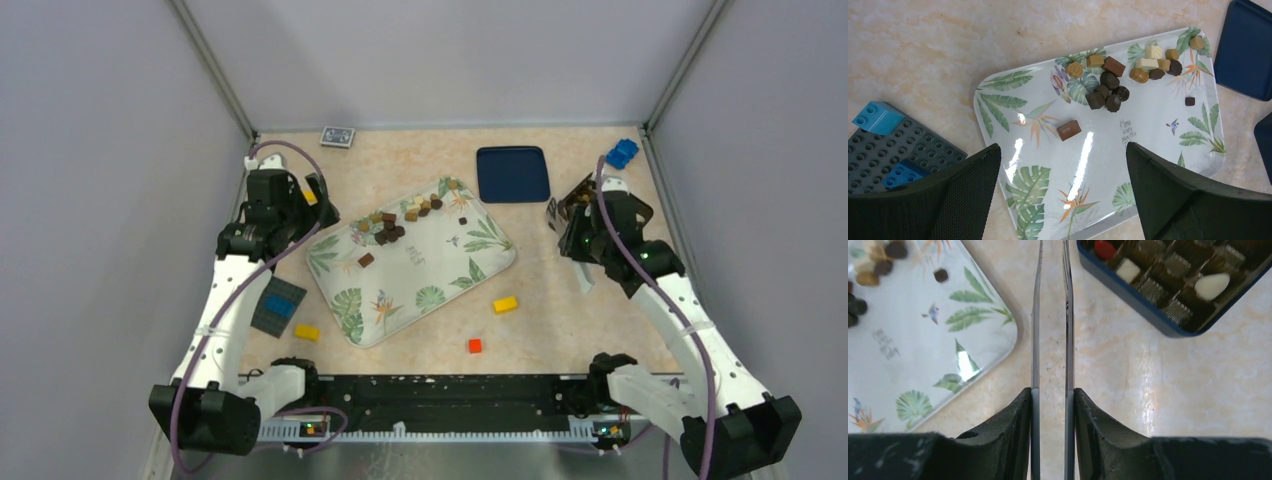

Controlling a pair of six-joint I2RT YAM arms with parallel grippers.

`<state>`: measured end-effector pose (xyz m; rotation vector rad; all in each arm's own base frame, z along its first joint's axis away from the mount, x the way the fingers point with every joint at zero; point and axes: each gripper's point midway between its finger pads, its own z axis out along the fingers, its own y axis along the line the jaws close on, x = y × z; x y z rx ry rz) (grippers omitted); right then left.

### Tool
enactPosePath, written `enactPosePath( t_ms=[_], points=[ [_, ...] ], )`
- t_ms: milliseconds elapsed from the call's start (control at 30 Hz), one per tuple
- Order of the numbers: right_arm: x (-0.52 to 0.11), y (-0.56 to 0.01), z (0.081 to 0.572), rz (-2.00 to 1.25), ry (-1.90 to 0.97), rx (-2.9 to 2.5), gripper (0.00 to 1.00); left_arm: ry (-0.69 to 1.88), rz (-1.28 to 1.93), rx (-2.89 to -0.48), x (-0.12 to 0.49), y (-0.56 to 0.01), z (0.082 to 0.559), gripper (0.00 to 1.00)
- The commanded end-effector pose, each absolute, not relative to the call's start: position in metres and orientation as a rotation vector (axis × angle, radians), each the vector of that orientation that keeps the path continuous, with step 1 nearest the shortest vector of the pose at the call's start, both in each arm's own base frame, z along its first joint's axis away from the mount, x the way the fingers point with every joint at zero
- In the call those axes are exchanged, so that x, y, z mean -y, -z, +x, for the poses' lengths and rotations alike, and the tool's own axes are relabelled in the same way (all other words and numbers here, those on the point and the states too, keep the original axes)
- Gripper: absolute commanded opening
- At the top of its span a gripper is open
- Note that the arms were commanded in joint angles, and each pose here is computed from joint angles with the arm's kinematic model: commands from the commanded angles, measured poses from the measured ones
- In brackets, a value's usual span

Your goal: Pack the chocolate

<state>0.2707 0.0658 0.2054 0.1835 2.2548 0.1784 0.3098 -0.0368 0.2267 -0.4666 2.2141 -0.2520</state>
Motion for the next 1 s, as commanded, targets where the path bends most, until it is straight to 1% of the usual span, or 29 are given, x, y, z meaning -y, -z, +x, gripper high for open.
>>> enactPosePath(
  t_ms=[0,233,400,600,667,733,767,800,833,867,967],
  points=[
    [-0.073,-0.178,0.260,0.205,-0.181,-2.285,0.32,0.302,-0.459,-2.152,0.041,-0.245,0.314,0.99],
    [-0.088,-0.138,0.258,0.187,-0.195,-2.295,0.32,0.312,-0.461,-2.160,0.042,-0.241,0.311,0.99],
    [-0.086,-0.110,0.256,0.183,-0.123,-2.302,0.33,0.311,-0.461,-2.164,0.042,-0.239,0.311,0.99],
    [-0.088,-0.086,0.250,0.166,-0.088,-2.344,0.39,0.369,-0.429,-2.186,0.052,-0.236,0.312,0.99],
    [-0.089,-0.080,0.248,0.170,-0.092,-2.357,0.44,0.371,-0.423,-2.193,0.053,-0.233,0.313,0.99],
    [-0.091,-0.077,0.248,0.171,-0.107,-2.360,0.52,0.371,-0.420,-2.200,0.053,-0.230,0.314,0.99],
    [-0.092,-0.078,0.248,0.168,-0.112,-2.360,0.61,0.372,-0.419,-2.204,0.054,-0.228,0.315,0.99],
    [-0.093,-0.080,0.248,0.165,-0.116,-2.356,0.65,0.374,-0.417,-2.207,0.054,-0.227,0.316,0.99],
    [-0.094,-0.084,0.250,0.160,-0.124,-2.348,0.74,0.375,-0.415,-2.208,0.055,-0.227,0.317,0.99],
    [-0.096,-0.090,0.253,0.156,-0.131,-2.339,0.75,0.374,-0.413,-2.209,0.055,-0.226,0.318,0.99],
    [-0.103,-0.113,0.264,0.130,-0.152,-2.306,0.76,0.374,-0.412,-2.203,0.055,-0.228,0.323,0.99]
  ],
)
